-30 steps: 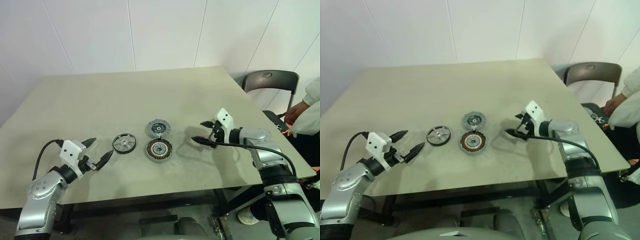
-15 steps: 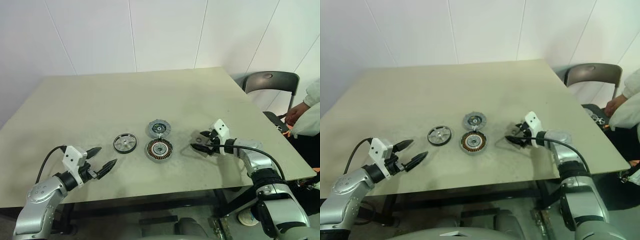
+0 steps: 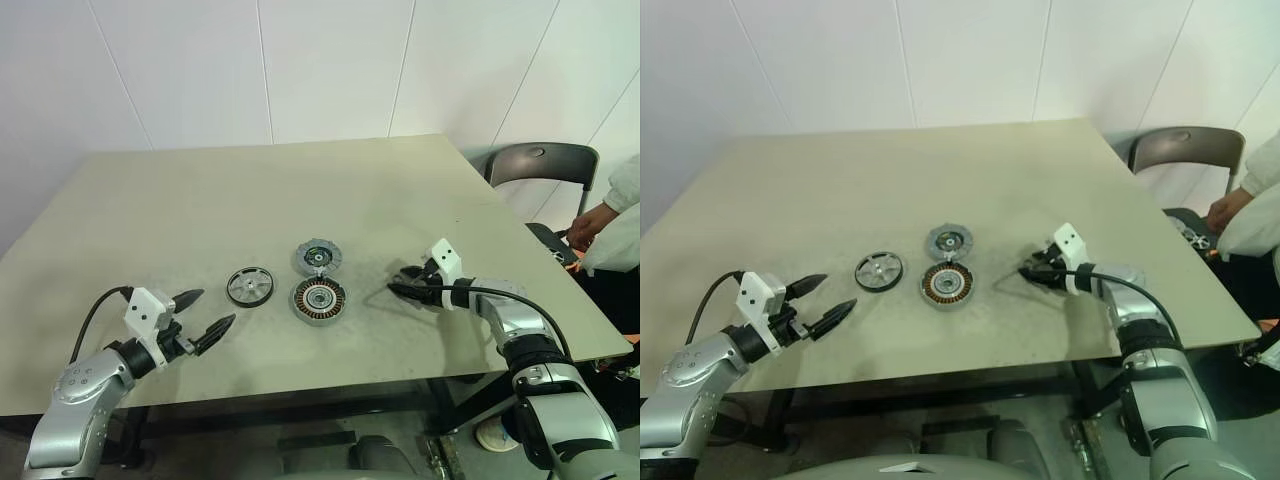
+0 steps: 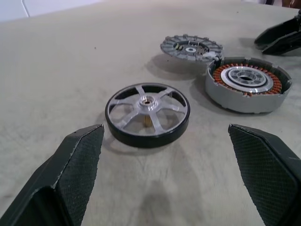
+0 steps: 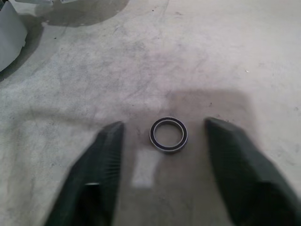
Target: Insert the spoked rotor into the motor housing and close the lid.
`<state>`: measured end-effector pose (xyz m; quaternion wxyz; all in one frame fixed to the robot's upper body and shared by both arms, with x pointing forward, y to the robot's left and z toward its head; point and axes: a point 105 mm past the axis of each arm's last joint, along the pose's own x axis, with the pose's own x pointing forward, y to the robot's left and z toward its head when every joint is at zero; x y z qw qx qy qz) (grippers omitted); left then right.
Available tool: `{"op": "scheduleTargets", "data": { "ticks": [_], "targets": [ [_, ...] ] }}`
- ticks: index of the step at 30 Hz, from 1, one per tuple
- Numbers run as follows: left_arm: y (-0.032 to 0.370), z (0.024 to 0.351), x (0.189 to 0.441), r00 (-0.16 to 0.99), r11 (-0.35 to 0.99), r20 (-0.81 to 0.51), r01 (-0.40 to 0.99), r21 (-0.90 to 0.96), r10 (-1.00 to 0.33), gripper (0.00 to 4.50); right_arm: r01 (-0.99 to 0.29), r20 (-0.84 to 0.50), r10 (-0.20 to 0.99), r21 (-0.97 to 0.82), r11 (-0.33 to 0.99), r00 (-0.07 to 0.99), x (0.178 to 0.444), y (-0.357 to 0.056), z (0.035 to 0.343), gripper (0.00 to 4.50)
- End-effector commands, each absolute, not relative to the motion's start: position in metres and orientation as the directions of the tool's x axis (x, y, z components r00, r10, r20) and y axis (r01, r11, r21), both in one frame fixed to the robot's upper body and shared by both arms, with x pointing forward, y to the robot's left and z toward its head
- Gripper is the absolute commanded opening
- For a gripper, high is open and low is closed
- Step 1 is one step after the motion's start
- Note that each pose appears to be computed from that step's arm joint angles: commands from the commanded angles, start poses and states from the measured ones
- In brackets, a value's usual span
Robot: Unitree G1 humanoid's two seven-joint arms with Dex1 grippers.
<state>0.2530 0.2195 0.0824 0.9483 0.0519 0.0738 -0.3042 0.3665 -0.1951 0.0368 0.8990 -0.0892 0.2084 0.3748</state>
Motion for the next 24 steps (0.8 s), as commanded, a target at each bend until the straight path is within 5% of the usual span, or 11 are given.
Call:
{"op": "scheduleTargets", "data": {
  "ticks": [1,4,11,24],
  "targets": [
    [0.217,0.097,0.255,0.806,0.802,-0.141,0.590,0.097,-0.576,4.50,-0.689,-0.431,0.615,-0.021,0.725,0.660,0.368,-0.207,0.043,1.51],
    [0.217,0.097,0.255,0.805,0.801,-0.141,0.590,0.098,-0.576,4.50,-0.690,-0.427,0.619,-0.015,0.724,0.659,0.368,-0.206,0.043,0.64],
    [0.217,0.096,0.255,0.805,0.801,-0.146,0.590,0.101,-0.575,4.50,-0.724,-0.409,0.658,-0.009,0.690,0.632,0.367,-0.203,0.056,0.65],
    [0.218,0.093,0.256,0.800,0.797,-0.151,0.597,0.094,-0.581,4.50,-0.949,-0.410,0.865,-0.007,0.314,0.289,0.339,-0.117,0.110,0.65]
  ]
}}
